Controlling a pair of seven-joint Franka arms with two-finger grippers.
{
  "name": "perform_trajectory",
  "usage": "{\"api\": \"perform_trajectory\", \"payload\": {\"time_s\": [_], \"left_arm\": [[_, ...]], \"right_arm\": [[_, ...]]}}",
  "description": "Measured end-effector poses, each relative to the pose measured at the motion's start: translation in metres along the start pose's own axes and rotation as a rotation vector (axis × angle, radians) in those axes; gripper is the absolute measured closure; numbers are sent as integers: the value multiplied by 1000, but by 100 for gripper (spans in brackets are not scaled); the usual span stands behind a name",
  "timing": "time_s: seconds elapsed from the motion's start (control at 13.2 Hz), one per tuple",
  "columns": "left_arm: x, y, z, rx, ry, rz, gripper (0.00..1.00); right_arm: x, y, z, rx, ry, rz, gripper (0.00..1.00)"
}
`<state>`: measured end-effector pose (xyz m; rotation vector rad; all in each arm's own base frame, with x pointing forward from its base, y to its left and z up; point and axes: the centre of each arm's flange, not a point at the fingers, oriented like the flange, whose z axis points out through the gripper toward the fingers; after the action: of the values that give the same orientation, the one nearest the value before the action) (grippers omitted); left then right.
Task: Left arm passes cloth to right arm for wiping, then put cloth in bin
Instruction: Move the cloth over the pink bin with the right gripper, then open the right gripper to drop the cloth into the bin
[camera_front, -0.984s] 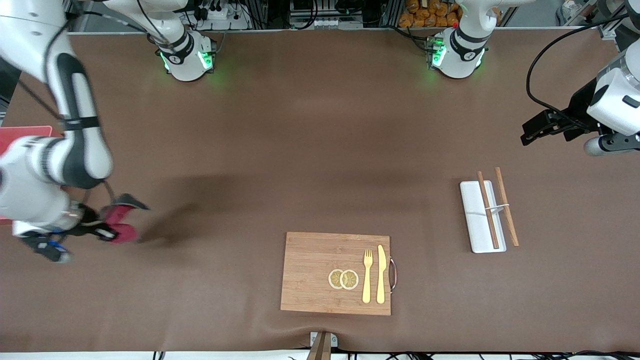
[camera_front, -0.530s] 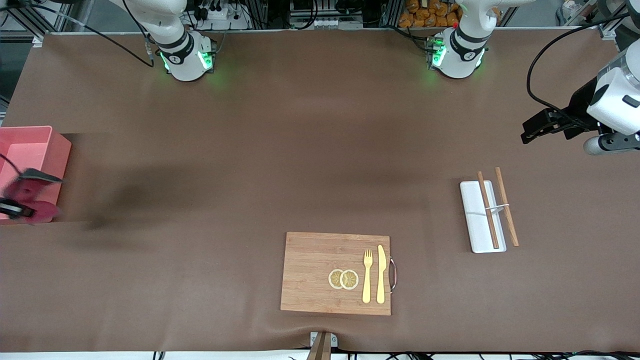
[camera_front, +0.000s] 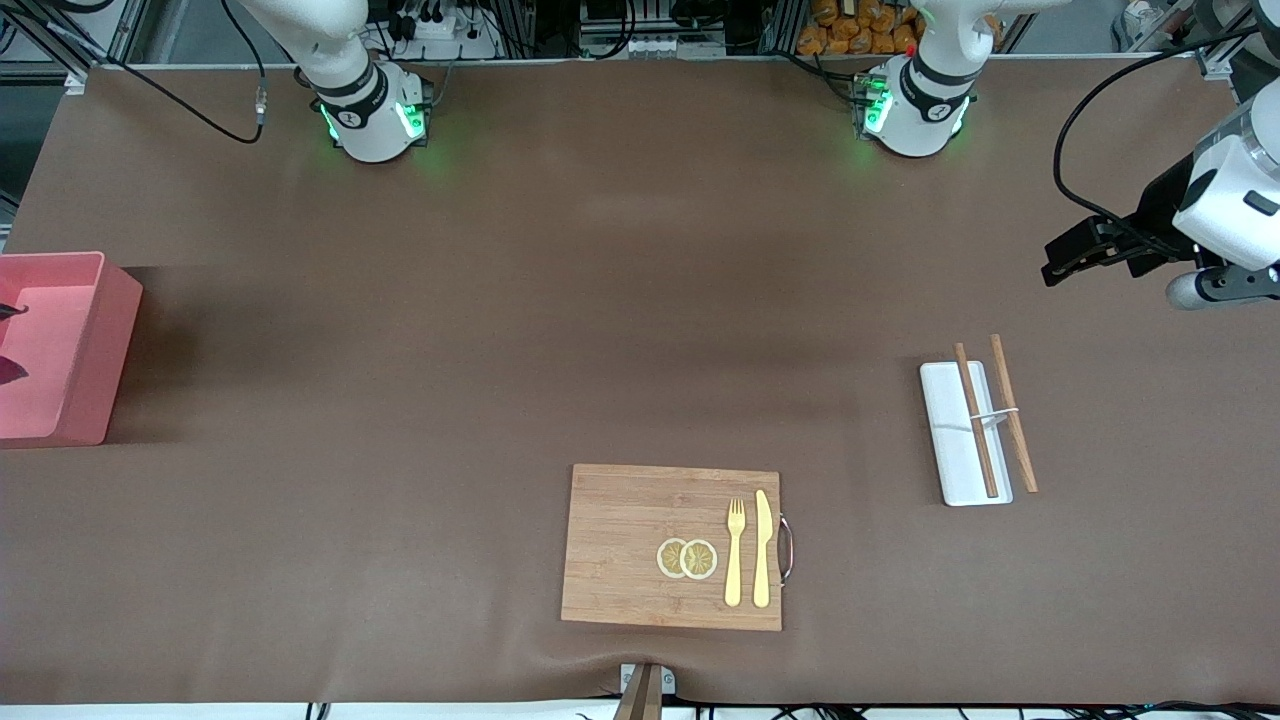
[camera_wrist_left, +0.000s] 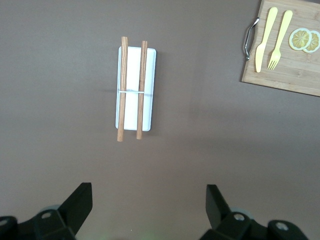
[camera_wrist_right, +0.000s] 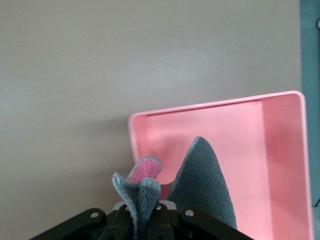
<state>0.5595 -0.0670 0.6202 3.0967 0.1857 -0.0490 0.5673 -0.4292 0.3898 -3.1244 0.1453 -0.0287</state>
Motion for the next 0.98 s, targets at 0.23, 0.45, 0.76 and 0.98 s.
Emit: {"api": "perform_trajectory", "payload": {"time_s": [0.23,0.45,0.76,0.98], "left_arm": [[0,-2,2,2,-6,-3,0],[0,-2,3,2,-8,-3,0],[0,-2,3,2,-9,-3,0],[0,-3,2,3,-7,-5,0]], "right_arm": [[-10,44,45,-43,37,-27,96],[-10,61,93,-70,52,-31,96],[-8,56,115,-24,57,-11,58],[0,51,106,-23,80,-18,24]]}}
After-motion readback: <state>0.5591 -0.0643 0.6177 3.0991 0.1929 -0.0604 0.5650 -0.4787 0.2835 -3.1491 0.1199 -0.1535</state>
